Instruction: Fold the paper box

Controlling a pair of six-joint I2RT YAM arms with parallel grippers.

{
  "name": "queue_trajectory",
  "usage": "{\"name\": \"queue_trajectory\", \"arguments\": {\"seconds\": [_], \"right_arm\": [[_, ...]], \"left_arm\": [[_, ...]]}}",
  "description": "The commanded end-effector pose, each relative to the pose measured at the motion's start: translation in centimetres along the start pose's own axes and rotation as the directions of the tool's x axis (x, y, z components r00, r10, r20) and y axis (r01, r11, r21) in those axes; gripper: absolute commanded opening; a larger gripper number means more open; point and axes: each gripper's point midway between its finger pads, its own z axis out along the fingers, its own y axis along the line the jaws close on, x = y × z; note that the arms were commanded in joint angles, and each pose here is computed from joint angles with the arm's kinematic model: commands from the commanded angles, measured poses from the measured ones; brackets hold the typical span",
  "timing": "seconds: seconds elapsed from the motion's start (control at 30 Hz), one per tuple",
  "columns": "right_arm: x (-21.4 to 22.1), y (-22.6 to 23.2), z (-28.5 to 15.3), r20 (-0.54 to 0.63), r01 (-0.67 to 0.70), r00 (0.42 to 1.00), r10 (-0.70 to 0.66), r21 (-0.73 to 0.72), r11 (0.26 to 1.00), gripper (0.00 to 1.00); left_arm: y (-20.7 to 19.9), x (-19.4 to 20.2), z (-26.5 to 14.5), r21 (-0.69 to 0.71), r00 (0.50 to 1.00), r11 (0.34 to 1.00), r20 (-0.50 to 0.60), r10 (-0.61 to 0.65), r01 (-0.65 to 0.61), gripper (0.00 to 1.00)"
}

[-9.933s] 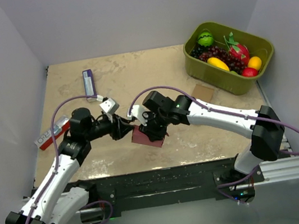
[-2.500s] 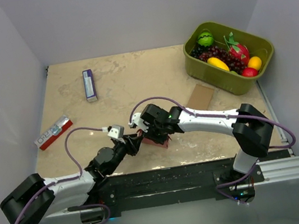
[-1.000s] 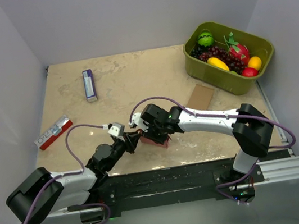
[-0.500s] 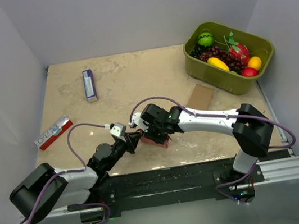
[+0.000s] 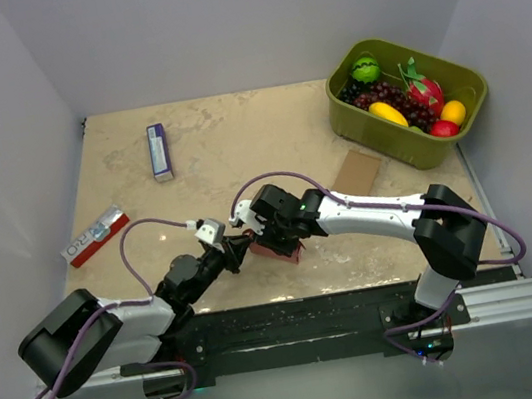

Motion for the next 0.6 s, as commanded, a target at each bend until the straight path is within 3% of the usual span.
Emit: {"name": "queue_trajectory", "arguments": {"seconds": [0.0, 0.17, 0.5, 0.57], "right_arm": [[0.22, -0.50, 0.33, -0.016, -0.003, 1.000, 0.003, 0.019, 1.000, 0.07], [0.15, -0.54, 0.31, -0.015, -0.003, 1.000, 0.003, 0.021, 1.000, 0.07], [0.22, -0.50, 0.35, -0.018, -0.003, 1.000, 0.003, 0.019, 1.000, 0.07], [0.29, -0.49, 0.32, -0.019, -0.003, 1.000, 0.003, 0.019, 1.000, 0.07]], "left_arm": [[0.00, 0.16, -1.10, 0.025, 0.999, 0.999, 0.023, 0.030, -0.030, 0.18], [-0.73, -0.02, -1.12, 0.070, 0.999, 0.997, 0.028, 0.033, -0.035, 0.18], [-0.91, 0.29, -1.05, 0.088, 0.999, 0.995, 0.020, 0.039, -0.041, 0.00], [-0.89, 0.51, -1.01, 0.089, 0.999, 0.995, 0.012, 0.042, -0.043, 0.00]]}}
